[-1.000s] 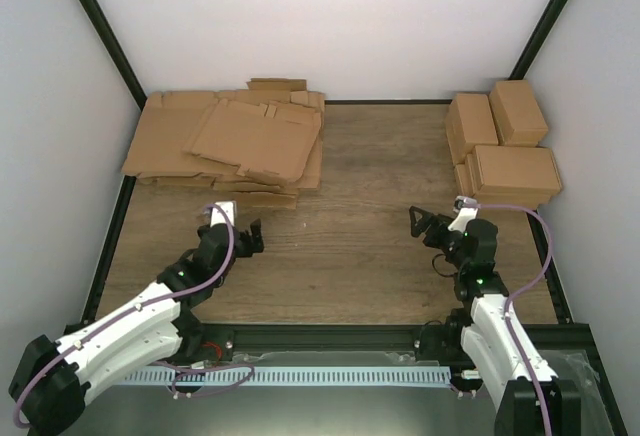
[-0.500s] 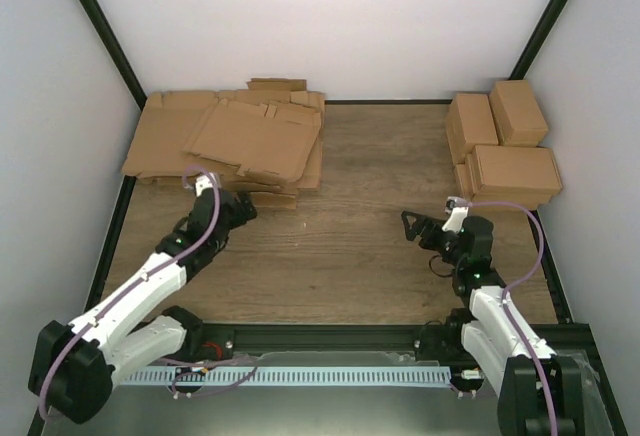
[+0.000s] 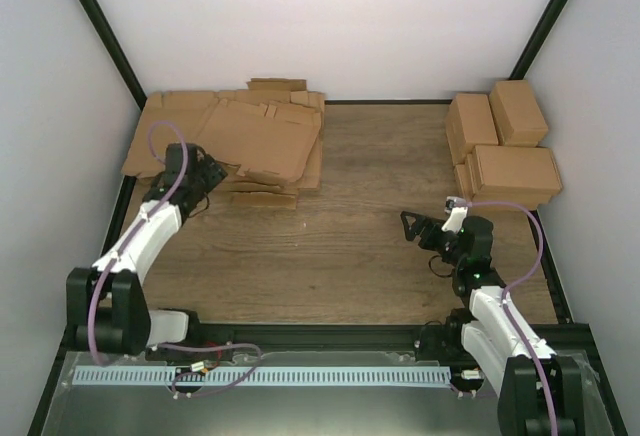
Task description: Fold the paper box
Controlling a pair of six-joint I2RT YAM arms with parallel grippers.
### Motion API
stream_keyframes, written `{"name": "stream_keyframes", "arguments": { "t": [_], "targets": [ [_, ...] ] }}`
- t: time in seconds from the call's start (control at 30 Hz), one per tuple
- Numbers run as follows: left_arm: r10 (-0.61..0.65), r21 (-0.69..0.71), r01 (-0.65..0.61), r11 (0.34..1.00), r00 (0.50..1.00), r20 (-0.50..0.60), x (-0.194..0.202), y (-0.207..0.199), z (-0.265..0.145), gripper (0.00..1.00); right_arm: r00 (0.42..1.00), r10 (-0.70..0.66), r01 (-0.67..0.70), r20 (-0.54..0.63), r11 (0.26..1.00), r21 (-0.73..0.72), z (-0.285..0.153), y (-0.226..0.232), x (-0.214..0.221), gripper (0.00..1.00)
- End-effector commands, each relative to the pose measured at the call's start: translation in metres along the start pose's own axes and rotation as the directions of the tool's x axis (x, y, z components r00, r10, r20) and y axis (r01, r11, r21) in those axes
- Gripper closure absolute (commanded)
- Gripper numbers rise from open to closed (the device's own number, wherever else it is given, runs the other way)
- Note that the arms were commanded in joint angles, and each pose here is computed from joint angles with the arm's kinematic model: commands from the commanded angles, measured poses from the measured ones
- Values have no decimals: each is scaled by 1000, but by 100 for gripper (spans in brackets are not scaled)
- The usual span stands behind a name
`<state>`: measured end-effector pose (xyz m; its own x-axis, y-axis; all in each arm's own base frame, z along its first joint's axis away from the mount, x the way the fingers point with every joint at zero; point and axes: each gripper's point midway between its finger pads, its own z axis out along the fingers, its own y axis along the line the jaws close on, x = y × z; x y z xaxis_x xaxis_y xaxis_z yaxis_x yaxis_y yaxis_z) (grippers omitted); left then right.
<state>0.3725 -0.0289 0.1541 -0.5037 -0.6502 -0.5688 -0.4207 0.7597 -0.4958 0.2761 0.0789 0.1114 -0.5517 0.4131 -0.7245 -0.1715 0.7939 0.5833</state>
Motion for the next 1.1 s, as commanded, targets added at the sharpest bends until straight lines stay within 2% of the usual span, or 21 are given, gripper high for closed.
{"name": "stream_keyframes", "arguments": {
  "t": [0.0, 0.27, 0.4, 0.53, 0.63, 0.8, 0.97, 1.07],
  "targets": [
    [-39, -17, 38, 999, 997, -63, -12, 5, 14, 27, 999, -37, 38, 34, 999, -30, 0, 12, -15, 0],
    [-126, -40, 125, 991, 992, -26, -46, 12, 29, 24, 999, -33, 34, 31, 999, -27, 1, 11, -14, 0],
    [-153, -57, 150, 987, 986, -62, -52, 8, 46, 24, 999, -31, 31, 29, 999, -23, 1, 10, -14, 0],
    [-250, -78, 243, 967, 963, -103, -49, 11, 67, 26, 999, -32, 32, 30, 999, -22, 1, 10, -15, 0],
    [-301, -113, 287, 951, 944, -134, -45, 15, 84, 29, 999, -33, 34, 34, 999, -19, 1, 10, -16, 0],
    [-310, -99, 297, 950, 935, -173, -47, 6, 105, 32, 998, -36, 36, 42, 999, -19, -1, 11, -16, 0],
    [-354, -199, 327, 924, 928, -118, -51, 24, 113, 46, 999, -34, 34, 41, 999, -15, 0, 10, -16, 0],
    [-362, -191, 337, 922, 925, -115, -55, 26, 120, 47, 999, -34, 34, 40, 999, -17, 0, 10, -16, 0]
  ]
}}
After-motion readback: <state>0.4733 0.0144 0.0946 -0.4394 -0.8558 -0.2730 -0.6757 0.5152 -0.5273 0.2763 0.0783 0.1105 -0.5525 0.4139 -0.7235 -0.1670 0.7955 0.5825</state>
